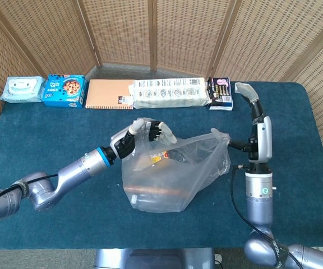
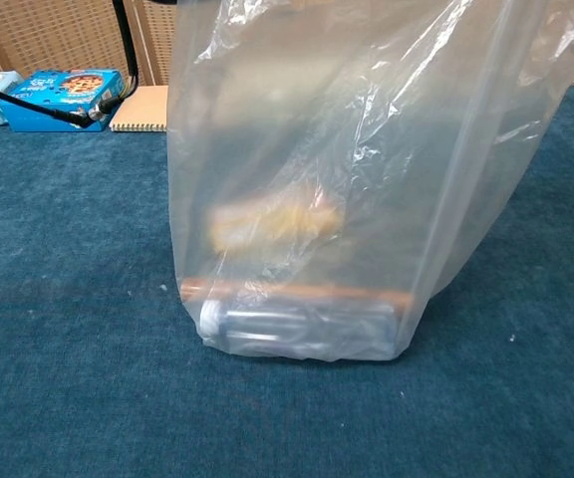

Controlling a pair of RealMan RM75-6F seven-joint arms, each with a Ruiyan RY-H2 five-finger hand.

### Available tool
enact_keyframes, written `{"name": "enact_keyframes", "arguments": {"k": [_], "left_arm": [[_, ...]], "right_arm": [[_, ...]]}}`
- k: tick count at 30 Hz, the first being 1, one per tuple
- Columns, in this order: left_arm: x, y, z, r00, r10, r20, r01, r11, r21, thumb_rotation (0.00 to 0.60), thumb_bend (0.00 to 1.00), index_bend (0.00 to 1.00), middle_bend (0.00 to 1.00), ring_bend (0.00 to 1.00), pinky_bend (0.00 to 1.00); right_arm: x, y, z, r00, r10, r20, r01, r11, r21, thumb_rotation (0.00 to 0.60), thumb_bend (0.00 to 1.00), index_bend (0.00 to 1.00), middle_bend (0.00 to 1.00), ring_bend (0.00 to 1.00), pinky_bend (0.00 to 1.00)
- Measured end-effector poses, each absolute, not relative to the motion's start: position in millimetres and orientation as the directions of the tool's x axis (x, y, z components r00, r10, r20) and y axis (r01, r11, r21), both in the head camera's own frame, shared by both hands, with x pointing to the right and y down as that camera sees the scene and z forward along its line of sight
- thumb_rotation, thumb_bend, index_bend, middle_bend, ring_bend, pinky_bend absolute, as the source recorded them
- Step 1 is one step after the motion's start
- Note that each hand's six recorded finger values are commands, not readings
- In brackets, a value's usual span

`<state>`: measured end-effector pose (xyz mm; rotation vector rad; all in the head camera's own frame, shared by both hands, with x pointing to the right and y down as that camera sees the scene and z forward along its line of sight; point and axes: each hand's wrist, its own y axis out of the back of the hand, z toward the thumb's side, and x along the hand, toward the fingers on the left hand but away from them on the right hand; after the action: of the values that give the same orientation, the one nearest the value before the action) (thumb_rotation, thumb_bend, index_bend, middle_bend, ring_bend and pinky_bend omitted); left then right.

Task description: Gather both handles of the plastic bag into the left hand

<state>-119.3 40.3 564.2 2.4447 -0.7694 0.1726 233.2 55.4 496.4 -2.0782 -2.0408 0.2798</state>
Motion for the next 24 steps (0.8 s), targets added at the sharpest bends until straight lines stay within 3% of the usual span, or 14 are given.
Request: {"name": "enact_keyframes", "arguments": {"k": [24], "left_arm": [[-101,45,557,0.858,-0.446,0.254,-0.511,-0.697,0.503,0.0,0.1,0.38,0.4,0.32,0.25]], "right_arm": [[219,26,500,0.03,1.0,-0.003,0.937,-0.029,-0.348,0.6,0.05,0.18,0.15,0.04,0.07]]}}
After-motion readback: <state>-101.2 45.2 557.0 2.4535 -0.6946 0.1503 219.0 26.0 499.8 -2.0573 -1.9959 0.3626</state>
